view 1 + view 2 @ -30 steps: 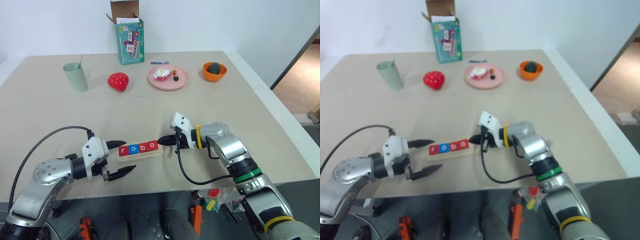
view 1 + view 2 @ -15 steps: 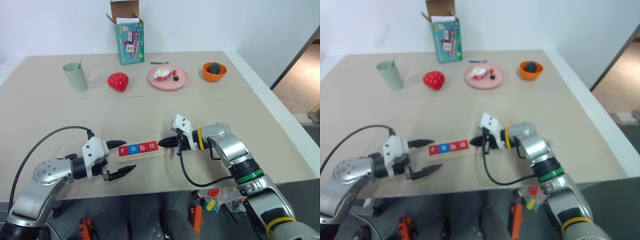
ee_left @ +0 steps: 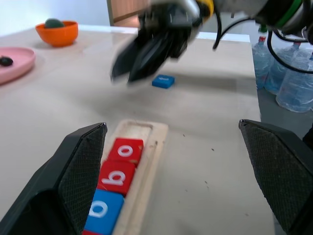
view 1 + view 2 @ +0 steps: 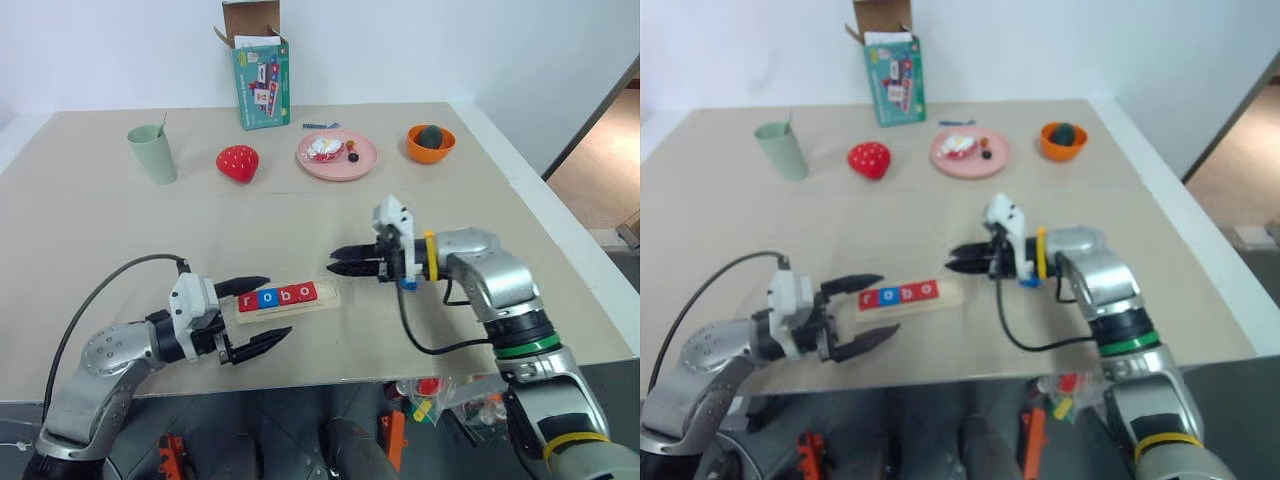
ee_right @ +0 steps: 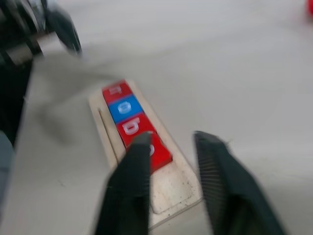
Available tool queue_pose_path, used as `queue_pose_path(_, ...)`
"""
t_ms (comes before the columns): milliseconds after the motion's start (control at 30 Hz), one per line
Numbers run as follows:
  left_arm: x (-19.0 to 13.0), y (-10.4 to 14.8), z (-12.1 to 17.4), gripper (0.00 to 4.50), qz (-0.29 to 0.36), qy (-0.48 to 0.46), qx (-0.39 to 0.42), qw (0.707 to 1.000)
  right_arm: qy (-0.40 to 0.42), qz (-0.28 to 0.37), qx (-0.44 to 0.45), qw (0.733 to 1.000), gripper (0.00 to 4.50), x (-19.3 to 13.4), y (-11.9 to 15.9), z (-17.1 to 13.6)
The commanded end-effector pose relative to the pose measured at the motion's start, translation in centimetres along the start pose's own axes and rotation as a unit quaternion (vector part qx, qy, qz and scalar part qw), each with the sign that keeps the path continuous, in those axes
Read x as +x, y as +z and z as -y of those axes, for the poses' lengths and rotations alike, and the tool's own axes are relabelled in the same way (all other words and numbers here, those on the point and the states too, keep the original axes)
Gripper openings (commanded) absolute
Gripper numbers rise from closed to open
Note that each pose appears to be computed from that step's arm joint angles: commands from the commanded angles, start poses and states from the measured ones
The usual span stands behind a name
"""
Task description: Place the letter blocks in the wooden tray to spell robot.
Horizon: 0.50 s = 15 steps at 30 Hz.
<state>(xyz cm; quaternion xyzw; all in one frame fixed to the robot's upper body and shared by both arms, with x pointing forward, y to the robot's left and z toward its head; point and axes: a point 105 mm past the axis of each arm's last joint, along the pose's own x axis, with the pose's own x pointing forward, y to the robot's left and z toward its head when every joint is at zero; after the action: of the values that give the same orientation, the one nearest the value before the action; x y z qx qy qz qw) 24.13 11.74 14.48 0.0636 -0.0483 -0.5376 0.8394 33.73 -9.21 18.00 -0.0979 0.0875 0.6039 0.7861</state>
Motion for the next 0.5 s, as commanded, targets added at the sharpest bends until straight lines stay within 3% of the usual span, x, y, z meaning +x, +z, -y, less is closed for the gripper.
queue_pose_path(33, 0.2, -0.2, 0.1, 4.50, 0.001, -0.002, 0.004, 1.000, -0.061, 0.037, -0.002, 0.997, 2.81, -2.7, 1.7, 1.3)
queue_pose_path(200, 0.5, -0.5, 0.6, 4.50, -0.012, -0.031, 0.011, 0.999, -0.165, 0.028, 0.033, 0.985, 4.47, -6.8, 0.6, 3.2)
queue_pose_path(400, 1.2, -0.3, 1.1, 4.50, -0.018, -0.072, 0.024, 0.997, -0.257, -0.029, 0.069, 0.964, 4.47, -10.5, -3.7, 3.3)
queue_pose_path(500, 1.5, -0.1, 1.1, 4.50, -0.017, -0.077, 0.028, 0.996, -0.287, -0.017, 0.101, 0.953, 4.47, -10.7, -4.5, 2.5)
